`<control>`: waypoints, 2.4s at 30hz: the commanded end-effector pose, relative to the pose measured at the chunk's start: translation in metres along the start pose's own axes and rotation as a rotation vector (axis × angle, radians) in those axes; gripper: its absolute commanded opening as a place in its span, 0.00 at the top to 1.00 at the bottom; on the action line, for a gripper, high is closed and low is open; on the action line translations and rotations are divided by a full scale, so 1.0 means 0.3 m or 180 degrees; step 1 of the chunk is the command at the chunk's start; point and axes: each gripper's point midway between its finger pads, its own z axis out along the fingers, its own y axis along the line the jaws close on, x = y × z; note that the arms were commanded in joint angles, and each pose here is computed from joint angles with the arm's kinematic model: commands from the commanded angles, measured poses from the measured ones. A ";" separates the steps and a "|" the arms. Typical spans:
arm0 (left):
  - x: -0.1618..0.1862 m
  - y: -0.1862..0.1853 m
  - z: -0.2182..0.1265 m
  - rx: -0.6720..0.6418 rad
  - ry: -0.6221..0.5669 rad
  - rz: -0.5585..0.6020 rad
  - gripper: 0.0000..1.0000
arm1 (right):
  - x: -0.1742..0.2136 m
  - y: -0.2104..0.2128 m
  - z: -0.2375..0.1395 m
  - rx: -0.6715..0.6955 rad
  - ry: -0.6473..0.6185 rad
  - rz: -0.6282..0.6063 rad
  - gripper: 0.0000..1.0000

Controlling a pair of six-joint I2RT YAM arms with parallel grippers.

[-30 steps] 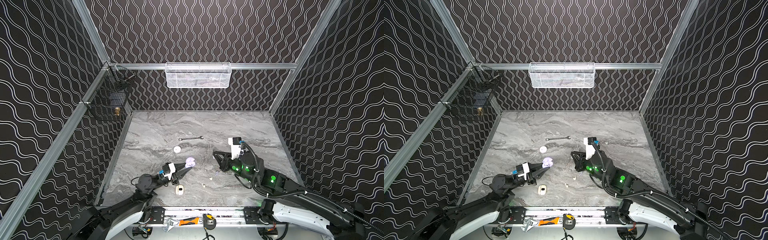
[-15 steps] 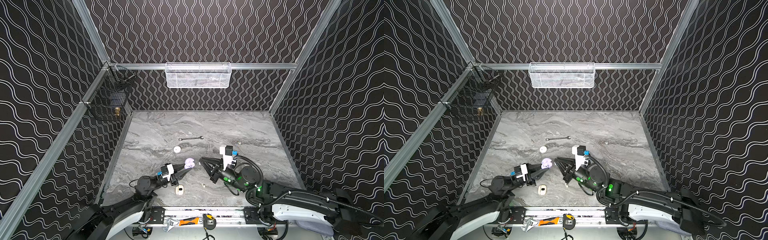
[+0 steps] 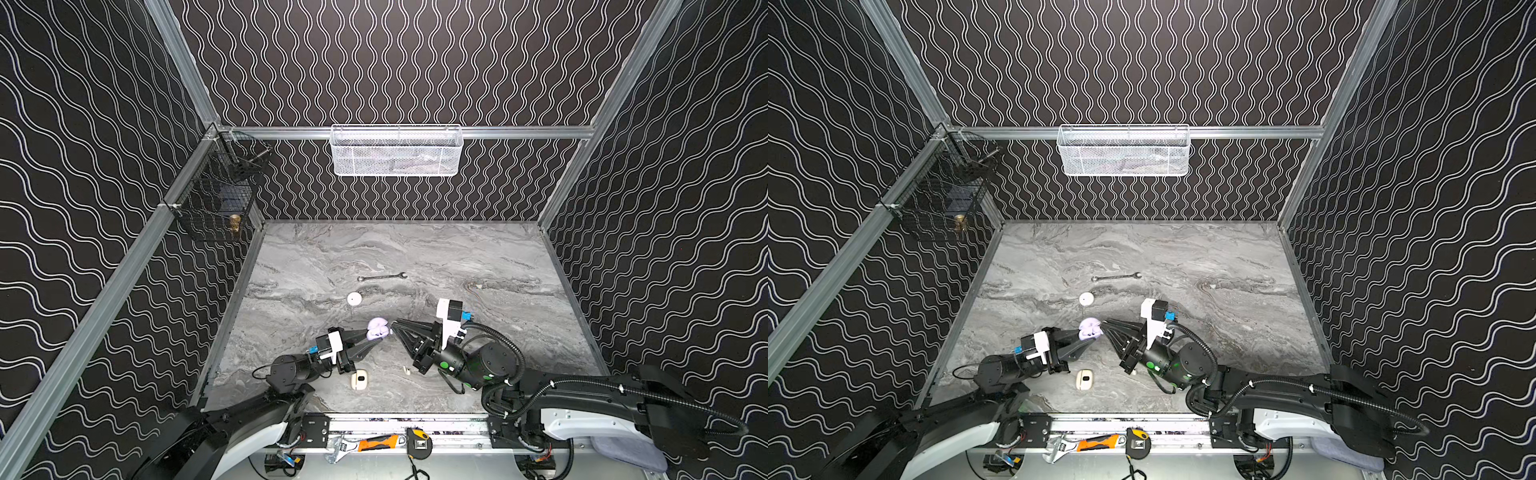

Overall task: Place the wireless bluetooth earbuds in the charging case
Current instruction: 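Carry the purple earbud over the open purple case held by the left gripper, then lower the purple earbud into the case and open the right gripper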

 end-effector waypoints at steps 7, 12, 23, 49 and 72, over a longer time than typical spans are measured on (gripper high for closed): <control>-0.033 -0.014 -0.004 0.0060 -0.0118 0.0027 1.00 | -0.037 0.033 0.040 -0.0178 -0.0279 0.0022 0.98; -0.043 -0.015 -0.006 0.0050 -0.0150 0.0022 1.00 | -0.025 0.030 0.044 -0.0182 -0.0280 0.0003 0.99; -0.049 -0.015 -0.007 0.0044 -0.0169 0.0018 1.00 | 0.009 0.015 0.056 -0.0159 -0.0264 0.0013 1.00; -0.062 -0.018 -0.012 0.0041 -0.0210 0.0029 1.00 | 0.095 -0.024 0.033 0.0042 -0.0081 0.0023 0.90; -0.059 -0.016 -0.014 0.0022 -0.0205 0.0032 1.00 | 0.044 -0.029 -0.017 0.0206 -0.0012 -0.0142 0.49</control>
